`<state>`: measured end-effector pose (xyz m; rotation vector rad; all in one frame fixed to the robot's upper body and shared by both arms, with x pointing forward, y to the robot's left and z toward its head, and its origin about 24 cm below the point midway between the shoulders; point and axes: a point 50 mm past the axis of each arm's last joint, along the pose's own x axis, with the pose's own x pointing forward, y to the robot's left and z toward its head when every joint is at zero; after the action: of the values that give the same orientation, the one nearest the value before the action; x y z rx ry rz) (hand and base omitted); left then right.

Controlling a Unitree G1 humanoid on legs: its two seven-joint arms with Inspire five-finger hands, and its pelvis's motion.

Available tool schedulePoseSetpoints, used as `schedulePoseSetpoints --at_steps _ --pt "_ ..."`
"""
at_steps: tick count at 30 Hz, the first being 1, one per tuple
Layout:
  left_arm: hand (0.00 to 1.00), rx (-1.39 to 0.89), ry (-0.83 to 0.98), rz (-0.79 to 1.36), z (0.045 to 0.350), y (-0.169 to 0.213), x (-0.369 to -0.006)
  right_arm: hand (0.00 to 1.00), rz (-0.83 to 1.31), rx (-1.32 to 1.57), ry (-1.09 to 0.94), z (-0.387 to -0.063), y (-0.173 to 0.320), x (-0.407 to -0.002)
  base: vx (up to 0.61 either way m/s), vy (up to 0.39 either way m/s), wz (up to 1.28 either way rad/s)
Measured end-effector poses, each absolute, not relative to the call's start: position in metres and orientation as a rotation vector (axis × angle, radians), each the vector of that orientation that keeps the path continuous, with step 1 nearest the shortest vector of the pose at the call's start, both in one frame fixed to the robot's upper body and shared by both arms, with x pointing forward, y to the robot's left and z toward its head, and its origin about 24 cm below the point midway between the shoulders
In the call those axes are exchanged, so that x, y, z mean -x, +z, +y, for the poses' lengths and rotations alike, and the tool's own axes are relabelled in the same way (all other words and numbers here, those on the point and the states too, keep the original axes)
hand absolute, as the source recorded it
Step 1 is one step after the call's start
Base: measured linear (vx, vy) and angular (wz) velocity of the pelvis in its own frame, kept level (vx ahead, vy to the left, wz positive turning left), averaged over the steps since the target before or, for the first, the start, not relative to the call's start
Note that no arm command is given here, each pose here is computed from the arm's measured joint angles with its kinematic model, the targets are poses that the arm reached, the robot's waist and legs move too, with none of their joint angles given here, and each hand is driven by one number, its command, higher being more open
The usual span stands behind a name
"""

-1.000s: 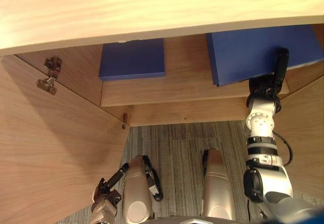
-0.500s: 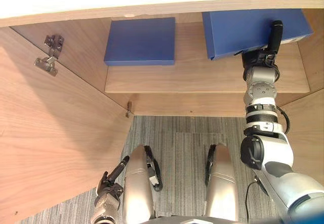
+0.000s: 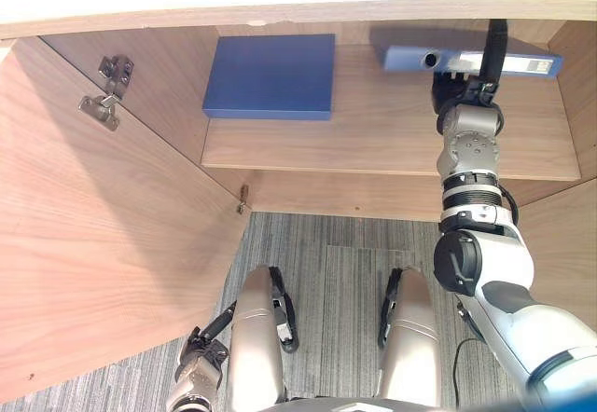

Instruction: Walk over to the cabinet, pick up the folder, carry it to the office cabinet, place the folder inside the office cabinet, then close the office cabinet door

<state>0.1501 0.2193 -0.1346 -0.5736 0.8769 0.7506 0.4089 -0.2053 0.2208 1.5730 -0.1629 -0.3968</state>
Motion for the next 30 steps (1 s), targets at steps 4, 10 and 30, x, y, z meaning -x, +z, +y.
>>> schedulePoseSetpoints --at_steps 4,10,30 --pt "1.0 0.571 0.757 0.888 0.219 -0.136 -0.148 1.0 -0.04 -1.5 -0.415 -0.199 0.204 -0.413 0.06 -0.008 -0.01" --pt "1.0 0.577 0.738 0.893 0.218 -0.138 -0.145 1.0 0.145 -0.949 -0.347 -0.188 0.181 -0.42 0.09 -0.007 0.03" --pt "1.0 0.477 0.554 0.918 0.22 -0.141 -0.136 1.0 0.329 0.298 0.1 -0.226 0.107 -0.396 0.03 0.009 0.02"
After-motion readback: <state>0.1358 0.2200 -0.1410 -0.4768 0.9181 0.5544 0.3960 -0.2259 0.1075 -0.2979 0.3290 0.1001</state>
